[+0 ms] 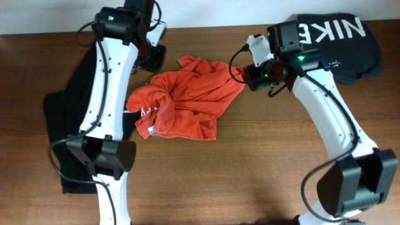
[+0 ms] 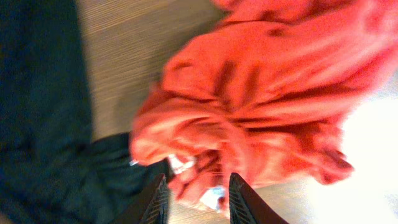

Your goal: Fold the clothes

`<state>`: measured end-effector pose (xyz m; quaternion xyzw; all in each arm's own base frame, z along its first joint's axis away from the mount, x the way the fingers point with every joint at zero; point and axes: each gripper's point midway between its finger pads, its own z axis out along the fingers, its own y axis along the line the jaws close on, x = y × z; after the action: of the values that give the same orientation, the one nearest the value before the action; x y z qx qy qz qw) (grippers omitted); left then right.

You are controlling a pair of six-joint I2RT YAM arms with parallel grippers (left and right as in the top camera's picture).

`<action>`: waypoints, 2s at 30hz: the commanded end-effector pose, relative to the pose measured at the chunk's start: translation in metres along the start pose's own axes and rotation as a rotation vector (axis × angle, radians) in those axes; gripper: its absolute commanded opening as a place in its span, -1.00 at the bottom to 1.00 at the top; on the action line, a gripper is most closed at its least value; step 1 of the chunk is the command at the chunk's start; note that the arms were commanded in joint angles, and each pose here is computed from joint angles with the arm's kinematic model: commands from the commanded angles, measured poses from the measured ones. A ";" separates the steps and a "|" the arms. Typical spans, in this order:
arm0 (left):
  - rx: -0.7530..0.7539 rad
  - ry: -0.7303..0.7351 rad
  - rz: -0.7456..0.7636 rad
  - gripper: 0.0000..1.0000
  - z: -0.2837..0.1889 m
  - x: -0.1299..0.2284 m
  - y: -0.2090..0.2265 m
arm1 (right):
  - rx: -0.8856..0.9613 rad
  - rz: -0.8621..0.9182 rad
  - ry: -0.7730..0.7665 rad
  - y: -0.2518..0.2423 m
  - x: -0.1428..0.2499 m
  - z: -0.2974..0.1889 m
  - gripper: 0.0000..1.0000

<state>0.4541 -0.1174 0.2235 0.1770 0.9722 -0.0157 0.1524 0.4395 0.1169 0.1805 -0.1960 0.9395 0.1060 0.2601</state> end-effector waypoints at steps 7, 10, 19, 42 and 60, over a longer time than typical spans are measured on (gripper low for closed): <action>0.199 0.005 0.368 -0.32 -0.012 0.012 -0.120 | -0.156 0.155 -0.074 -0.034 -0.012 0.051 -0.03; 0.219 0.077 0.416 -0.31 -0.006 0.030 -0.143 | -0.159 0.183 -0.059 -0.039 -0.008 0.066 -0.03; 0.257 0.283 0.563 -0.31 0.048 0.089 -0.205 | -0.137 0.212 -0.108 -0.057 -0.016 0.064 -0.01; -0.022 0.273 0.208 -0.02 0.141 0.099 -0.180 | -0.074 0.323 -0.281 -0.105 -0.047 0.050 0.30; 0.003 0.407 0.209 -0.25 0.166 0.131 -0.183 | -0.062 0.322 -0.300 -0.111 -0.050 0.047 0.31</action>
<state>0.3300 -0.2574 0.0251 0.2796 0.9587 0.0437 -0.0277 0.5445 0.0504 0.1544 -0.0389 0.9073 0.2011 0.3672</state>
